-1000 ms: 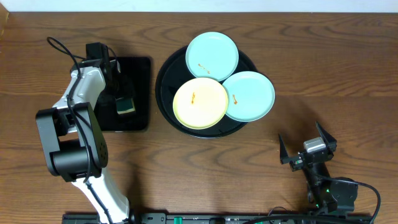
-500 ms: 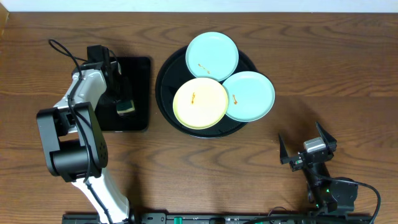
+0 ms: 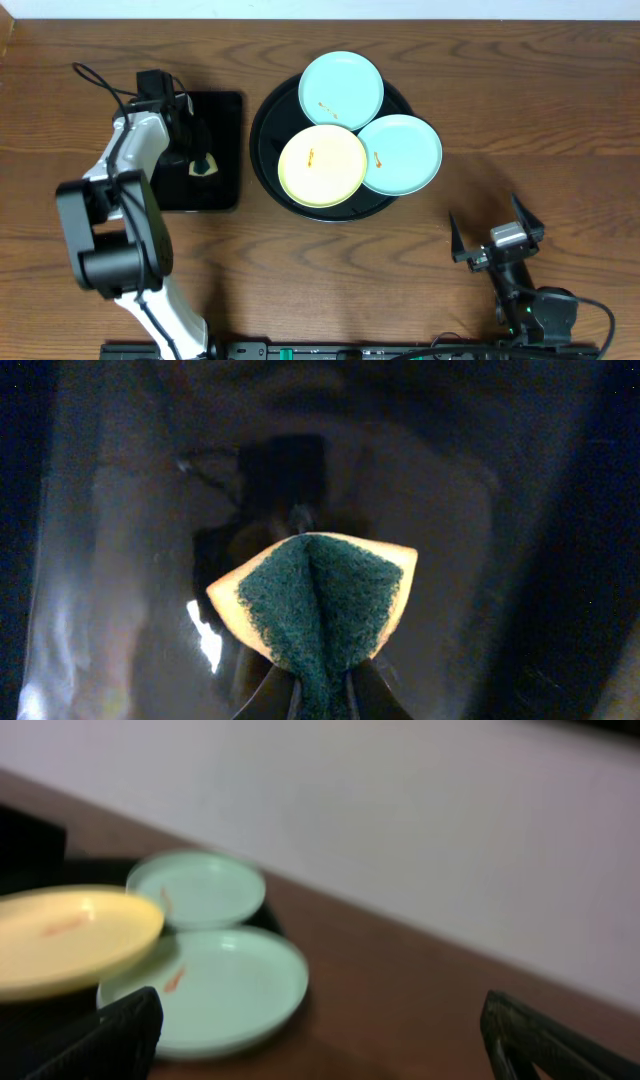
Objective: Clean dirty plates on tray and stack at the side
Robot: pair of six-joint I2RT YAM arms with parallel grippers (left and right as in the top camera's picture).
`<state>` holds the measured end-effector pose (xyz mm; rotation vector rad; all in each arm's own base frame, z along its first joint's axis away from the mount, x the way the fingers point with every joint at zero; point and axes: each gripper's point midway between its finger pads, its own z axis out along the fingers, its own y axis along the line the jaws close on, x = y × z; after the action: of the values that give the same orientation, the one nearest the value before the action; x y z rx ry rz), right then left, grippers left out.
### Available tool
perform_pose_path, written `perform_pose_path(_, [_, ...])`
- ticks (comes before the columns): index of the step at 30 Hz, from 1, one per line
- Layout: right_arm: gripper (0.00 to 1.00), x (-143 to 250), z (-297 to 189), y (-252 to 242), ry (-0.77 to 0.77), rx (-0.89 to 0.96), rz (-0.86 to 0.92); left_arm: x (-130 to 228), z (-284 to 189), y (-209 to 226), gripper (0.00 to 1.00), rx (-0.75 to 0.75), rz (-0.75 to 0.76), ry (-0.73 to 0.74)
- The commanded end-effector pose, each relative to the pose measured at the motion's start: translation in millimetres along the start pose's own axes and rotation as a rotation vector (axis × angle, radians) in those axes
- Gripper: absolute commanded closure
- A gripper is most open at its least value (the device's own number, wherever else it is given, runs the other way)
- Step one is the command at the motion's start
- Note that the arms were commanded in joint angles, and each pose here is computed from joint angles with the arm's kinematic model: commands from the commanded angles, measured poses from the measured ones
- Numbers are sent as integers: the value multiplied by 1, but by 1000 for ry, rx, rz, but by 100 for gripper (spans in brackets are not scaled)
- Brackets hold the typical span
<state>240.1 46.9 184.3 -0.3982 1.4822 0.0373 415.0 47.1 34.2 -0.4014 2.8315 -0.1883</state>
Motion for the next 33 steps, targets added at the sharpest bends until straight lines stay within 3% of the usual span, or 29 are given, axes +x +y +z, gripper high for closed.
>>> perform_pose_path(1, [1, -13, -1, 6, -48, -43, -10, -21, -63, -18, 92, 70, 1, -144])
perform_pose_path(6, [1, -19, -9, 7, 67, -65, 165, -28, -135, -29, 92, 89, 28, -303])
perform_pose_path(10, [1, -43, -13, 3, 147, -78, 208, -24, -172, -33, 92, 98, 39, -374])
perform_pose_path(15, [1, -92, -2, -9, 284, -112, 283, -8, -179, -33, 92, 92, 31, -323])
perform_pose_path(20, [1, -117, 14, -19, 599, -165, 400, 5, -175, -38, 92, 125, 24, -234])
perform_pose_path(23, [1, -133, 34, -21, 688, -213, 483, 12, -173, -48, 92, 186, 42, -194])
perform_pose_path(27, [1, -143, 43, 5, 783, -404, 623, 18, -174, -58, 91, 250, 63, -170])
perform_pose_path(28, [19, -145, 46, 12, 781, -455, 642, 19, -174, -57, 92, 247, 57, -165])
perform_pose_path(30, [36, -138, 52, 18, 814, -472, 642, 22, -171, -51, 92, 239, 32, -145])
perform_pose_path(33, [36, -118, 59, 25, 904, -416, 583, 20, -165, -42, 92, 229, -1, -130])
